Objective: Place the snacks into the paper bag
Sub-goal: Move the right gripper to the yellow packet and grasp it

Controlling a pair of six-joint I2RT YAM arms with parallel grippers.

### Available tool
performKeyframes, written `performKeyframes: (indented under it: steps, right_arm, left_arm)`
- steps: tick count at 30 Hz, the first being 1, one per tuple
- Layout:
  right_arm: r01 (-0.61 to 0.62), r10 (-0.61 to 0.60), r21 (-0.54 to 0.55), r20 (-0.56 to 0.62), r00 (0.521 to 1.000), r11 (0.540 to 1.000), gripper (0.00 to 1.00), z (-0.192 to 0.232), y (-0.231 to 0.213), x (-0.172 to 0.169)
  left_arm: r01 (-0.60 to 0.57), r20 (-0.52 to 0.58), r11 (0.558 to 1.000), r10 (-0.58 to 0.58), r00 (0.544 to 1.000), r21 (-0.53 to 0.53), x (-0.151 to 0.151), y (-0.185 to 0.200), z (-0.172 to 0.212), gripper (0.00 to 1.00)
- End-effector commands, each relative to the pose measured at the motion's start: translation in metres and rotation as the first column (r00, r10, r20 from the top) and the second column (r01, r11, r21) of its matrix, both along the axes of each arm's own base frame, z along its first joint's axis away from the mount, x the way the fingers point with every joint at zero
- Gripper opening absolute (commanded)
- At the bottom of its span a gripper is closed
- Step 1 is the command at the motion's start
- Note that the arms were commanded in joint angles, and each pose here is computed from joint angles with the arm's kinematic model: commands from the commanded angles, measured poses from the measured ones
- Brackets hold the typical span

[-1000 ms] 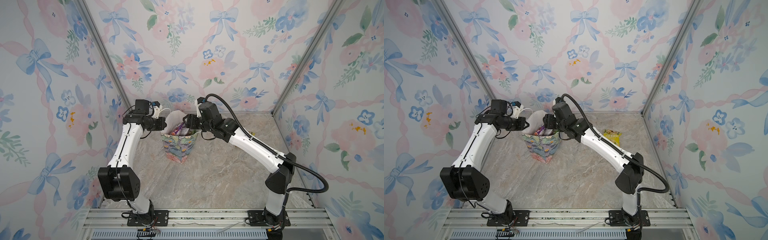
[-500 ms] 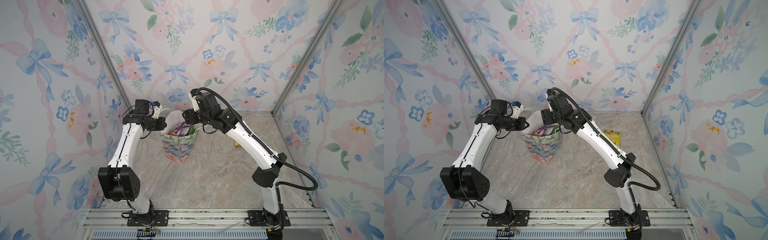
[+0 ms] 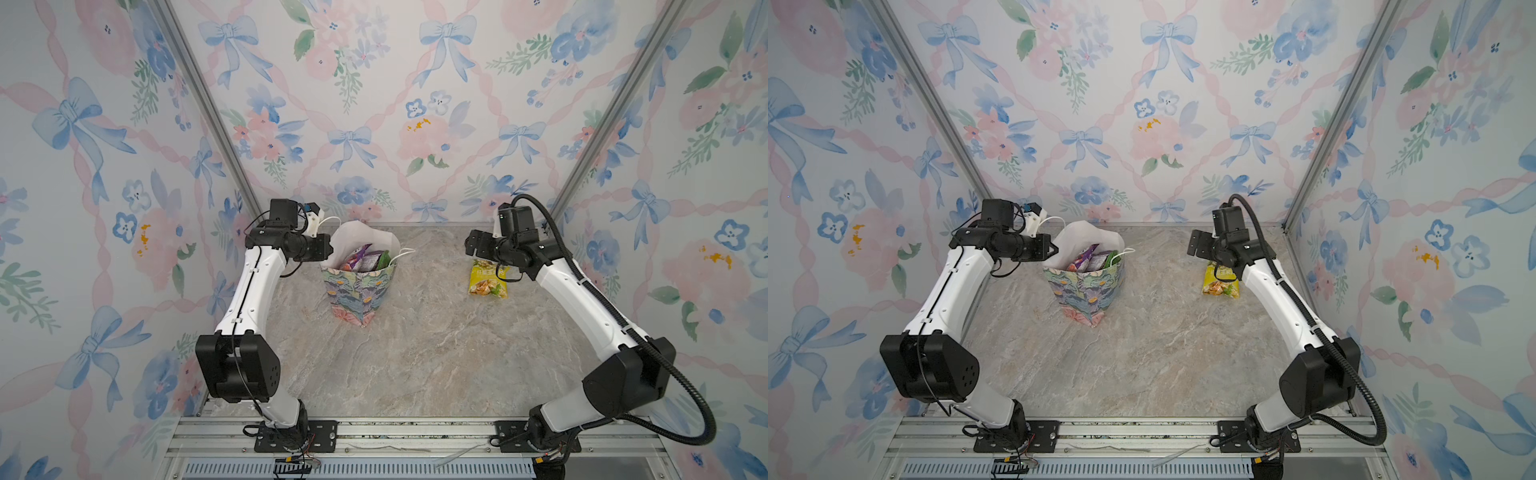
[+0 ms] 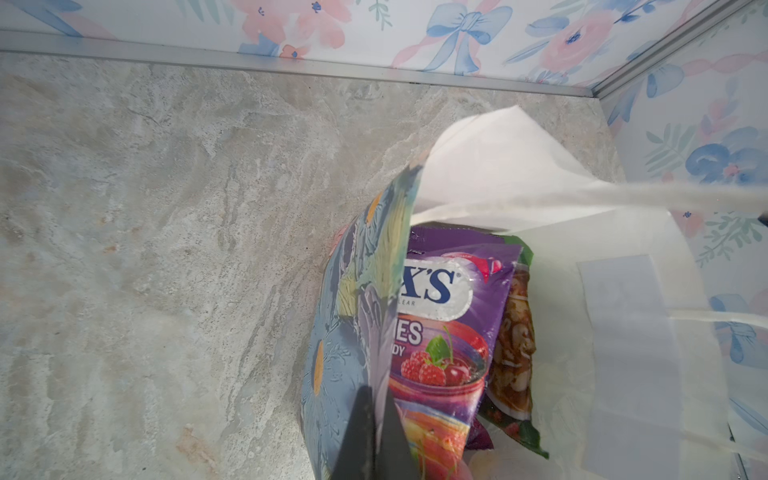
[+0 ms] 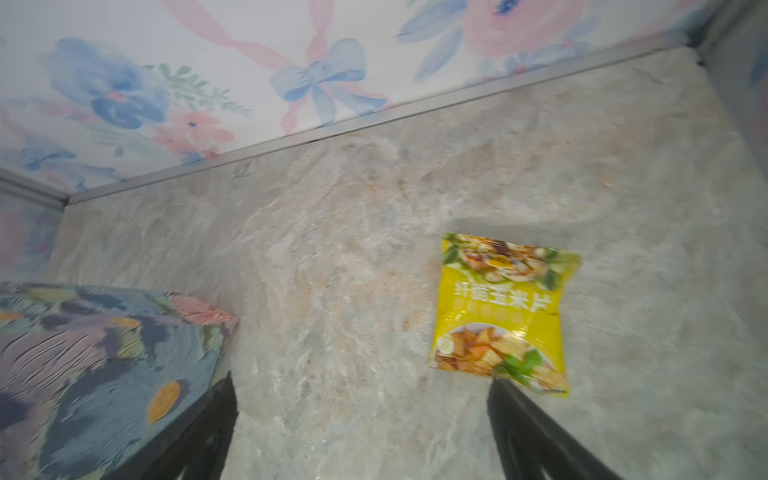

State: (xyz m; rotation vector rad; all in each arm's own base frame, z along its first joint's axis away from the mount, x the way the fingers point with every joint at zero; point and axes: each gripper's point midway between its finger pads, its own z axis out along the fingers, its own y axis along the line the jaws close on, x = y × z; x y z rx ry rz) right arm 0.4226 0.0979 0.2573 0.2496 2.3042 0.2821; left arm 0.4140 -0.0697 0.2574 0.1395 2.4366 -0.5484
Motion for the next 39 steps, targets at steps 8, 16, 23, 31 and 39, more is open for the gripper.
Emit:
performKeyframes:
  steps: [8, 16, 23, 31, 39]
  right_arm:
    - [0.21, -0.192, 0.113, -0.149, 0.97, 0.971, 0.88, -0.089, -0.094, -0.005]
    - [0.209, -0.167, 0.135, -0.268, 0.949, 0.969, 0.82, -0.148, -0.102, 0.014]
    - [0.203, -0.138, 0.158, -0.348, 0.927, 0.966, 0.67, -0.188, -0.098, 0.028]
    - [0.201, -0.122, 0.201, -0.348, 0.929, 0.959, 0.4, -0.199, -0.093, 0.031]
    - [0.176, -0.095, 0.239, -0.312, 0.945, 0.955, 0.07, -0.183, -0.084, 0.029]
  left_arm:
    - [-0.006, -0.032, 1.0, 0.006, 0.999, -0.003, -0.004, 0.003, -0.007, 0.0]
    - [-0.006, -0.032, 1.0, 0.006, 0.999, 0.001, -0.004, 0.003, -0.008, 0.0]
    - [-0.005, -0.03, 1.0, 0.005, 1.0, 0.003, -0.005, 0.003, -0.007, 0.0]
    - [-0.012, -0.029, 1.0, 0.012, 0.999, 0.009, -0.004, 0.005, -0.007, 0.0]
    - [-0.013, -0.034, 1.0, 0.013, 0.999, 0.013, -0.005, 0.005, -0.009, 0.0]
